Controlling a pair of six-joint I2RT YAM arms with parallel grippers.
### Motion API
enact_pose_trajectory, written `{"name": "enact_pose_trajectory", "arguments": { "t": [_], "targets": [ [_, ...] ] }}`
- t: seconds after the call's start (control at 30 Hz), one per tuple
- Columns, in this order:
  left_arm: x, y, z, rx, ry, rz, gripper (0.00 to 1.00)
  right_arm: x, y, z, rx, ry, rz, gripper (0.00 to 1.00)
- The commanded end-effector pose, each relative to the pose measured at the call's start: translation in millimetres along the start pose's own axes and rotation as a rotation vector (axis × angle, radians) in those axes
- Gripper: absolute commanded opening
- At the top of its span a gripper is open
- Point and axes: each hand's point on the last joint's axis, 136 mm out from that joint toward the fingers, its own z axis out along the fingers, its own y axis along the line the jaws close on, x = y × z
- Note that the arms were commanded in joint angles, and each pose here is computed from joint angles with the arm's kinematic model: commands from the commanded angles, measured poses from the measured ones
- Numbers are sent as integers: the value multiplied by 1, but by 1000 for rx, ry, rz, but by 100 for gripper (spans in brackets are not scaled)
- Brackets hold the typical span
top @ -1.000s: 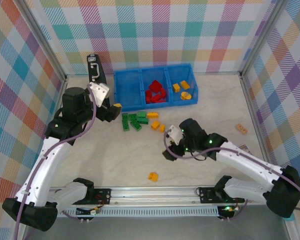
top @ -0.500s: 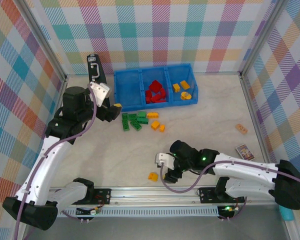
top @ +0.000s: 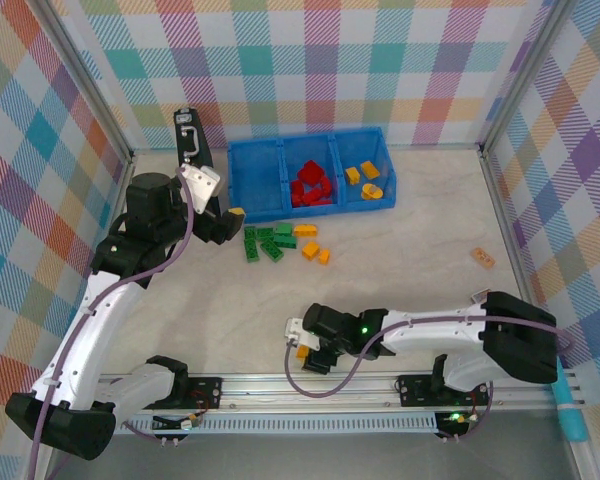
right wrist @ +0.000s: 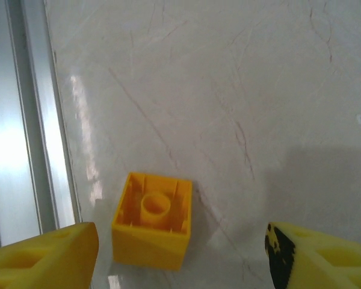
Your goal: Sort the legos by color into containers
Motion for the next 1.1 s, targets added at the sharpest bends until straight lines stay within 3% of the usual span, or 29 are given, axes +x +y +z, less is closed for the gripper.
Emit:
{"name": "enact_pose_trajectory", "arguments": {
  "t": [0.0, 0.53, 0.73, 0.93, 1.07],
  "targets": [
    [-14, -5, -10, 14, -59, 11, 100, -18, 1, 4, 16, -29, 32, 74],
    [-18, -4, -18, 6, -76, 12, 100, 19, 8, 18, 15, 113, 65, 54],
    [-18, -3, -14, 8, -43, 6, 100, 28, 7, 22, 26, 134, 63, 34],
    [-27, 19, -11, -86, 1, -57, 99, 14, -9, 9, 103, 58, 40, 25],
    [-21, 30, -4, -140, 38, -175, 99, -16, -51, -32, 179, -77, 92, 25]
  ]
}}
